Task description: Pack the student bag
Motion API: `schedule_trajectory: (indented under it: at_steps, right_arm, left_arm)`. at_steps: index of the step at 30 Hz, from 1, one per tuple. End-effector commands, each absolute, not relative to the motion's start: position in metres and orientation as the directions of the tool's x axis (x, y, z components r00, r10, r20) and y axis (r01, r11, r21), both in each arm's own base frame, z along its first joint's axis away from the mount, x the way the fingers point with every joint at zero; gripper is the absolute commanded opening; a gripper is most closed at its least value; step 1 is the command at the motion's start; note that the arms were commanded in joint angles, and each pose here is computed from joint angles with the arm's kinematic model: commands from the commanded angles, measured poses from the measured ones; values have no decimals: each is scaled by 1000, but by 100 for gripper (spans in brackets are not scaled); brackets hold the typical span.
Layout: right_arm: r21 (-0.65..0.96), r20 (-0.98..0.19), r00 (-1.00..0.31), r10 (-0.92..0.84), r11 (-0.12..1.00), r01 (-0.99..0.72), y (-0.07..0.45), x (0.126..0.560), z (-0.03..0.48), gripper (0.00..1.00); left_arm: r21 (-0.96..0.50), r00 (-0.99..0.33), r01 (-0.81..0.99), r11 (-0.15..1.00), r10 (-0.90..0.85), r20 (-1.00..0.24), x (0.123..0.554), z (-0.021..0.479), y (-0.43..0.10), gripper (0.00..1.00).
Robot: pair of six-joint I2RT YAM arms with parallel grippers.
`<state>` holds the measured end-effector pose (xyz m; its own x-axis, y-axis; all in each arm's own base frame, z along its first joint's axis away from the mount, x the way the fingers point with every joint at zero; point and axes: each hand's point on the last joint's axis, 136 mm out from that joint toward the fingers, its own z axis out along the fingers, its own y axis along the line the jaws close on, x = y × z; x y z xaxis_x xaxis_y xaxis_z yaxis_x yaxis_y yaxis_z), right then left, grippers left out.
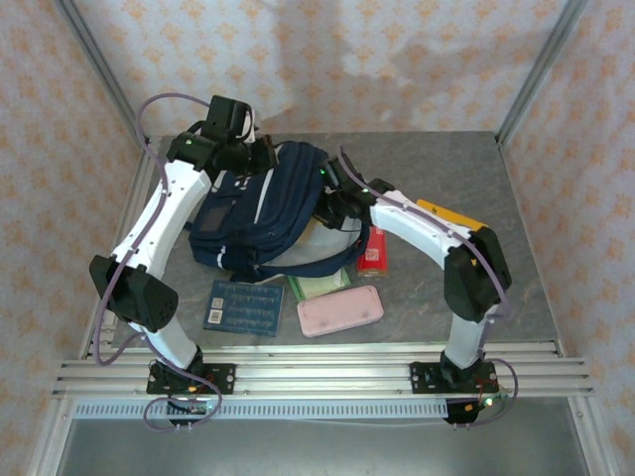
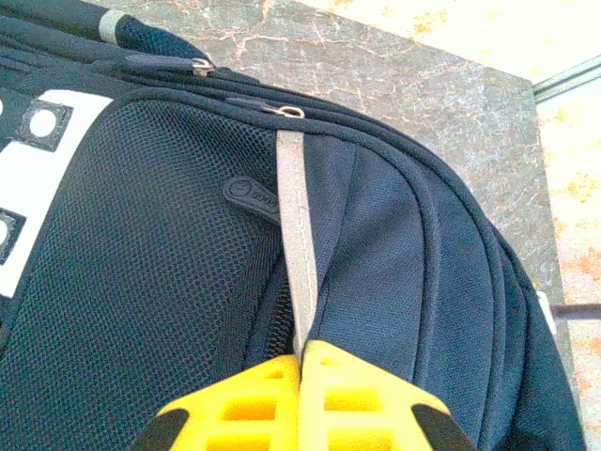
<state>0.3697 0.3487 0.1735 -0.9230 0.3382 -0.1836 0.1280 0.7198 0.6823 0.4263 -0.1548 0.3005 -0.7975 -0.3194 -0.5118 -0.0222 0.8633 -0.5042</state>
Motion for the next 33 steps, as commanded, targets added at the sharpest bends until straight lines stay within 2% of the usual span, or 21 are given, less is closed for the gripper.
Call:
schedule_trajectory:
  at_steps: [1, 2, 5, 8, 12, 14, 19, 21, 23, 25, 26, 31, 33]
  right_arm:
    - [809, -177, -899, 400, 579, 97, 394, 398, 203, 43]
    - [814, -164, -902, 400, 571, 104, 403, 402, 198, 49]
    - [834, -125, -909, 396, 539, 120, 424, 409, 188, 78]
    - [862, -131, -908, 399, 499, 95, 429, 411, 196, 87]
    - [845, -197, -906, 375, 533, 38, 417, 403, 209, 99]
    - [838, -220, -910, 352, 545, 8, 413, 399, 215, 100]
    - [706, -379, -875, 302, 705, -63, 372, 386, 221, 99]
    - [713, -427, -818, 387, 700, -41, 346, 384, 232, 99]
    - [764, -430, -779, 455, 644, -46, 321, 382, 236, 99]
    - [794, -408, -801, 438, 603, -75, 306, 376, 234, 100]
    - [783, -413, -814, 407, 615, -90, 298, 371, 233, 97]
    - [523, -424, -889, 173, 848, -85, 251, 331, 205, 89]
    - [462, -422, -897, 135, 883, -84, 234, 317, 197, 86]
  left_arm:
    - [-596, -691, 92, 798, -380, -615, 429, 371, -157, 0]
    - [-602, -691, 92, 793, -385, -612, 430, 371, -157, 0]
    - [-607, -679, 88, 790, -398, -617, 433, 375, -150, 0]
    - [-609, -669, 75, 789, -414, -618, 435, 376, -140, 0]
    - [-640, -665, 26, 768, -465, -584, 439, 370, -127, 0]
    - [-641, -666, 18, 767, -469, -579, 440, 367, -123, 0]
    - [-623, -661, -27, 782, -481, -576, 444, 358, -107, 0]
    - [-616, -664, -43, 787, -483, -571, 445, 352, -102, 0]
    - [-601, -666, -60, 797, -480, -571, 445, 346, -98, 0]
    - [-583, -670, -72, 809, -472, -573, 446, 341, -95, 0]
    - [-572, -677, -69, 817, -460, -575, 446, 337, -94, 0]
    - [-567, -717, -44, 823, -421, -555, 449, 317, -110, 0]
    - [-562, -740, -35, 827, -399, -541, 450, 305, -120, 0]
